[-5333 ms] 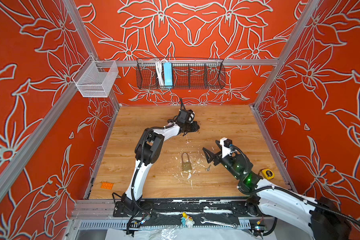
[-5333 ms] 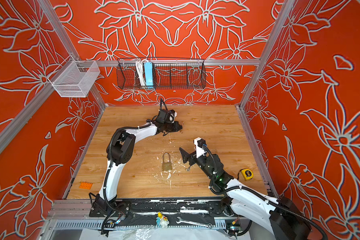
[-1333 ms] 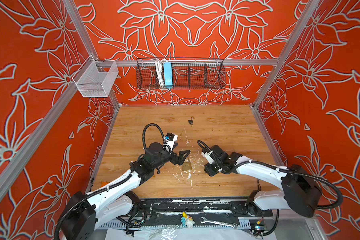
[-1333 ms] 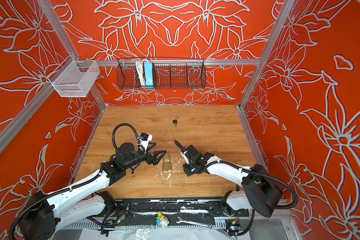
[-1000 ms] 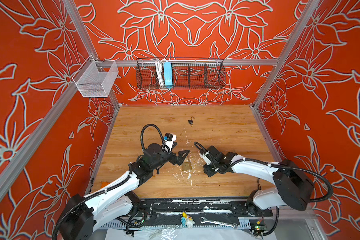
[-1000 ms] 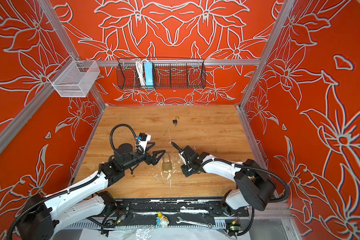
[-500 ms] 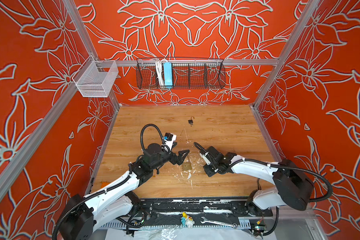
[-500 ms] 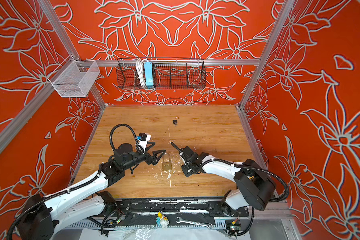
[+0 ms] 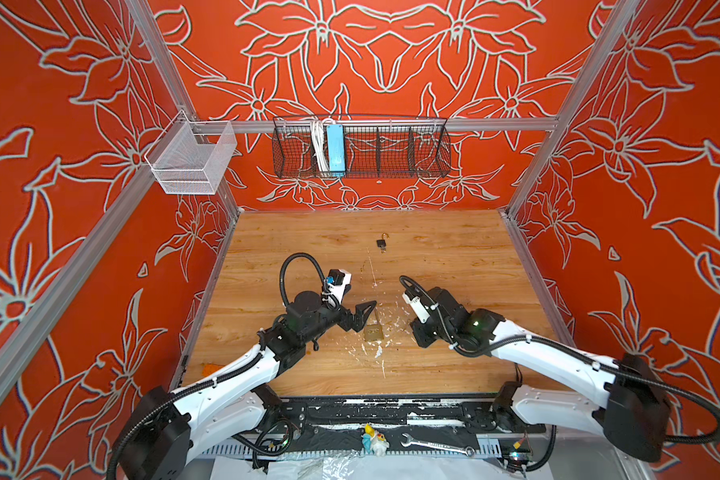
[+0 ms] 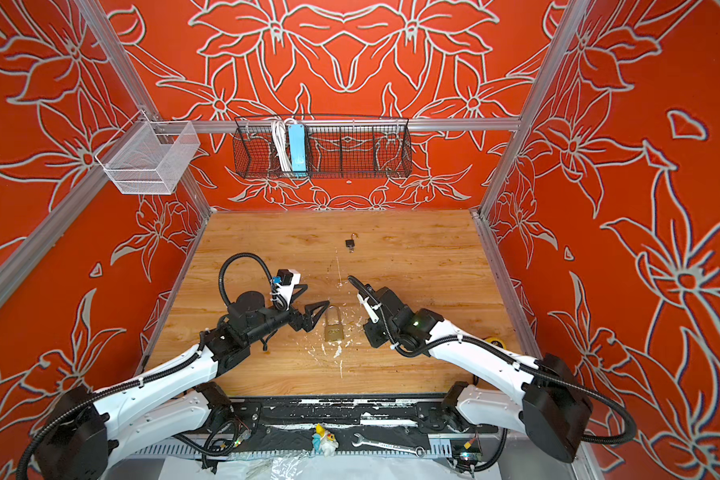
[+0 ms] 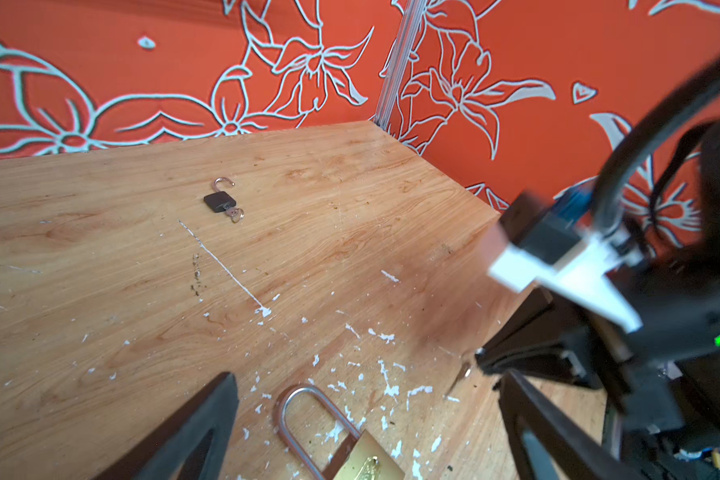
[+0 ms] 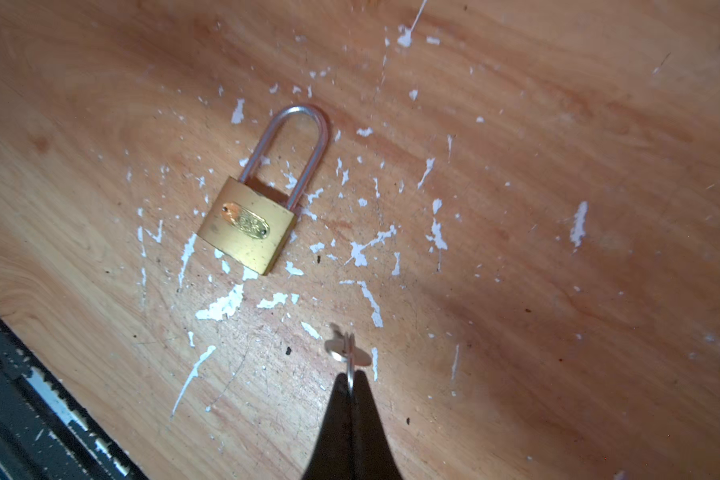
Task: Unlock with the key
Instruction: 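Close the right gripper on the key ring and lift the key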
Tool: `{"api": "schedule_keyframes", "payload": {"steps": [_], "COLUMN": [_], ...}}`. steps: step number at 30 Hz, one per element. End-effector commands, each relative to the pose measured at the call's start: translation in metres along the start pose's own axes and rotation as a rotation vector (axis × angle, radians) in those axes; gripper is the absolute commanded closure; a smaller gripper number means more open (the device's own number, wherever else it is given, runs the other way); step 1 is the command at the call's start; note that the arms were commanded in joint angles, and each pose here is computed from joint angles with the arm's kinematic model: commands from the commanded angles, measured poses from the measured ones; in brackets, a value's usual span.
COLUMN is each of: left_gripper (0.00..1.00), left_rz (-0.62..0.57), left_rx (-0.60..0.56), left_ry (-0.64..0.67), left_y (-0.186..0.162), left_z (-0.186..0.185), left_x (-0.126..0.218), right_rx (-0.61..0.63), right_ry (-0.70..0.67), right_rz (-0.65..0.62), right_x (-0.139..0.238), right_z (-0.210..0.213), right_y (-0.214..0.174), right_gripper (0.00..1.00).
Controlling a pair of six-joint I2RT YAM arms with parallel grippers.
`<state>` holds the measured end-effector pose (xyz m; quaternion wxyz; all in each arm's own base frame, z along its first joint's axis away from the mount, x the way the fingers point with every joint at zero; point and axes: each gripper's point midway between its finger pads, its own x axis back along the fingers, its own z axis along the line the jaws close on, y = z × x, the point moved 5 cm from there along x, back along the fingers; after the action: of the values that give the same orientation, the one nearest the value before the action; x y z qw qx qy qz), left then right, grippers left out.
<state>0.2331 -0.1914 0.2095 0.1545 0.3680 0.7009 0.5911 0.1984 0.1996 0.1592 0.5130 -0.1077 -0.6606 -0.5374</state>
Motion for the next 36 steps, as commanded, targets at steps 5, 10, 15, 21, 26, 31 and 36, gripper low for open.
{"api": "schedule_keyframes", "payload": {"steps": [5, 10, 15, 21, 26, 31, 36], "left_gripper": [0.01, 0.00, 0.00, 0.00, 0.11, 0.16, 0.17], "left_rz": [-0.149, -0.124, -0.138, -0.121, -0.082, -0.066, -0.035], "left_rx": [-0.109, -0.152, -0.177, -0.176, -0.161, -0.119, -0.089], "left_ry": [-0.022, -0.057, -0.051, -0.066, -0.104, -0.179, -0.216], "left_y": [0.011, -0.003, -0.004, -0.006, -0.013, -0.017, -0.019], "left_z": [-0.003, -0.003, -0.002, -0.003, -0.005, -0.011, -0.015], "left_x": [0.005, -0.003, -0.006, -0.010, -0.021, -0.030, -0.034], "right_rx": [0.062, 0.105, 0.091, 0.082, 0.068, 0.064, 0.064], "right_ry": [-0.069, -0.133, -0.174, -0.172, -0.127, -0.124, -0.113], "right_rz": [-0.071, -0.179, -0.347, -0.386, -0.418, -0.443, -0.449], "right_x": [0.027, 0.018, 0.006, 0.017, 0.025, 0.032, 0.035], "right_z": [0.004, 0.002, -0.008, -0.011, -0.008, -0.010, -0.009], "right_y": [0.067, 0.097, 0.087, 0.081, 0.073, 0.067, 0.067], "right_gripper": [1.00, 1.00, 1.00, 1.00, 1.00, 1.00, 1.00]}}
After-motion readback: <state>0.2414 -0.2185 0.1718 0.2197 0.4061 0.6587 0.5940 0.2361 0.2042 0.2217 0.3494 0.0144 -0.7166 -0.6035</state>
